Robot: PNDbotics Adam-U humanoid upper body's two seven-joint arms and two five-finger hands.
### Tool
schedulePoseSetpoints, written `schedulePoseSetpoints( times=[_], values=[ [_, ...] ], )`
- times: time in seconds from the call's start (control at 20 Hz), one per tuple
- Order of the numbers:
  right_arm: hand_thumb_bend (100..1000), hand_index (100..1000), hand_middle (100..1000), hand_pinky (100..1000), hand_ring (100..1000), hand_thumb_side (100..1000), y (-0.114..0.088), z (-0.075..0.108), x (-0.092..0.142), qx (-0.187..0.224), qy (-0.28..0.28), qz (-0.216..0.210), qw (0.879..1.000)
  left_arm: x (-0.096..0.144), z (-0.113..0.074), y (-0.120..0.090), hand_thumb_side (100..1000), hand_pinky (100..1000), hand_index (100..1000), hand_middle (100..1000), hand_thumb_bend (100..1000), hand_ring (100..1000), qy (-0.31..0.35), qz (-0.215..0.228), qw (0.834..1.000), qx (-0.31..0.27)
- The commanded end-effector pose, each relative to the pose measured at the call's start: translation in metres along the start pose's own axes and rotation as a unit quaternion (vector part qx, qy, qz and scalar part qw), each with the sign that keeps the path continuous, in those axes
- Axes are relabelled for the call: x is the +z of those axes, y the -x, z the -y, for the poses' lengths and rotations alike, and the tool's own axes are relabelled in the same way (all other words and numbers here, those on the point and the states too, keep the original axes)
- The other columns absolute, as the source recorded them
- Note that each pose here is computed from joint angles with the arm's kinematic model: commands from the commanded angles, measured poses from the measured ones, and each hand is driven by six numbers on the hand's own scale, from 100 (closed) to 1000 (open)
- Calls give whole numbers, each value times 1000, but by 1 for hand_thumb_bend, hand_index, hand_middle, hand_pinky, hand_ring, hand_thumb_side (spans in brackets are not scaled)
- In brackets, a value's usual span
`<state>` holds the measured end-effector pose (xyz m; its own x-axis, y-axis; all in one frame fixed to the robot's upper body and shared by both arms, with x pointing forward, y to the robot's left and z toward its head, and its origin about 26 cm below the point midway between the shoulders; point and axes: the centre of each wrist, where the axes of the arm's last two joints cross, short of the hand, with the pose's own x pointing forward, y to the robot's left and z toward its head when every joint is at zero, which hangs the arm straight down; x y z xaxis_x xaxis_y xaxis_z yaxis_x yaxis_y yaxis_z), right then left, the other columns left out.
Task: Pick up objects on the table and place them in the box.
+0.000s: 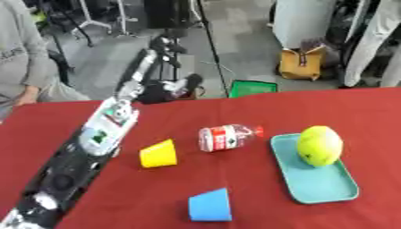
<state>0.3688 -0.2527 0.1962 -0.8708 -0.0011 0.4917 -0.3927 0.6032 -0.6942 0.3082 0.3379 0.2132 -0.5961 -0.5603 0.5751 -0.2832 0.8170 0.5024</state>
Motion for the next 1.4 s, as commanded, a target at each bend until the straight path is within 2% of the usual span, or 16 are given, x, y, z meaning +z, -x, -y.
schedulePoseSetpoints(
  times=[0.05, 0.25, 0.45, 0.55, 0.85, 1.4],
  values=[
    [147, 747, 641, 599, 623, 464, -2, 11, 9, 26, -13, -14, 999, 23, -29, -5, 624, 589, 920, 846, 663, 752, -51, -9, 999, -6],
    [148, 747, 641, 598, 623, 465, -1, 12, 16, 27, -12, -28, 999, 57, -27, 4, 660, 576, 914, 837, 619, 741, -74, -42, 996, 5],
    [160, 746, 644, 598, 624, 459, 1, 12, 19, 27, -12, -38, 999, 89, -14, 15, 726, 551, 903, 820, 537, 716, -94, -84, 992, 24],
    [163, 746, 644, 598, 624, 458, 1, 14, 20, 31, -14, -40, 999, 96, -9, 17, 730, 547, 901, 817, 528, 712, -108, -98, 989, 29],
    [170, 747, 644, 599, 625, 456, -4, 27, 22, 59, -14, -42, 997, 97, -1, 17, 739, 537, 884, 810, 508, 703, -125, -104, 986, 40],
    [175, 750, 649, 604, 629, 453, -6, 36, 15, 83, -10, -25, 996, 79, 4, 11, 733, 536, 870, 804, 526, 699, -128, -70, 988, 53]
  ],
)
